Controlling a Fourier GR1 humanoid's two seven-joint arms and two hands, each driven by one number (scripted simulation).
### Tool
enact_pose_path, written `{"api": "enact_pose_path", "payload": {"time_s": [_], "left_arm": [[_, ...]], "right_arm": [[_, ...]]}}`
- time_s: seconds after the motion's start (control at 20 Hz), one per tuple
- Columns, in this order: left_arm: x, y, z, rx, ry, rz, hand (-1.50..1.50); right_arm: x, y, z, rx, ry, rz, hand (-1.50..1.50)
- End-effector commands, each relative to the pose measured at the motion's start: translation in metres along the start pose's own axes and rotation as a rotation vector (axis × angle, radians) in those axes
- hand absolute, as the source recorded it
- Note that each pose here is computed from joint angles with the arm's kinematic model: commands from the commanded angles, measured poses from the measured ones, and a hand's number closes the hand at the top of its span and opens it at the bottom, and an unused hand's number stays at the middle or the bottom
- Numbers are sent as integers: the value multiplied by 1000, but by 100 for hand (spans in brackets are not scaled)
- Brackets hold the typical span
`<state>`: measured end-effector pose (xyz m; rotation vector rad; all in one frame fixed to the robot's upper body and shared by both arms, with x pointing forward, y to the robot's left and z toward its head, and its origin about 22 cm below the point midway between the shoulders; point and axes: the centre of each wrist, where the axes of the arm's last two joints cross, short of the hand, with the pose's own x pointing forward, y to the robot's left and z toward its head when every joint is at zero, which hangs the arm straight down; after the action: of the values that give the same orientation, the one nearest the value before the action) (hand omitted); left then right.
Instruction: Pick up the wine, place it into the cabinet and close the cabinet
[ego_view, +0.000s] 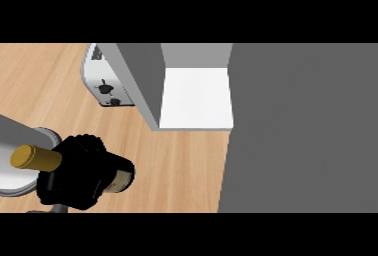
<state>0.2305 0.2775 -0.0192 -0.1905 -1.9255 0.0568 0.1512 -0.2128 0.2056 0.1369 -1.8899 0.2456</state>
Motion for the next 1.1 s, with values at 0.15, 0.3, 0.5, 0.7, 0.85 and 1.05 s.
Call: {"api": "enact_pose_path", "payload": {"time_s": [0.15,0.3,0.5,0.7,0.85,1.05], "left_arm": [[36,-46,-37,-48,-5,16,150],[66,-71,-33,-52,14,8,150],[68,-100,-33,-101,51,54,150],[73,-136,-52,-149,11,67,150],[78,-156,-59,-144,31,113,150],[99,-169,-72,-126,29,90,150]], "right_arm": [[20,3,25,45,-47,-34,-150],[22,-9,10,18,-46,-41,-150],[12,1,25,13,-39,-52,-150],[10,2,11,19,-41,-47,-150],[9,3,11,25,-50,-45,-150],[5,-6,30,21,-38,-43,-150]]}}
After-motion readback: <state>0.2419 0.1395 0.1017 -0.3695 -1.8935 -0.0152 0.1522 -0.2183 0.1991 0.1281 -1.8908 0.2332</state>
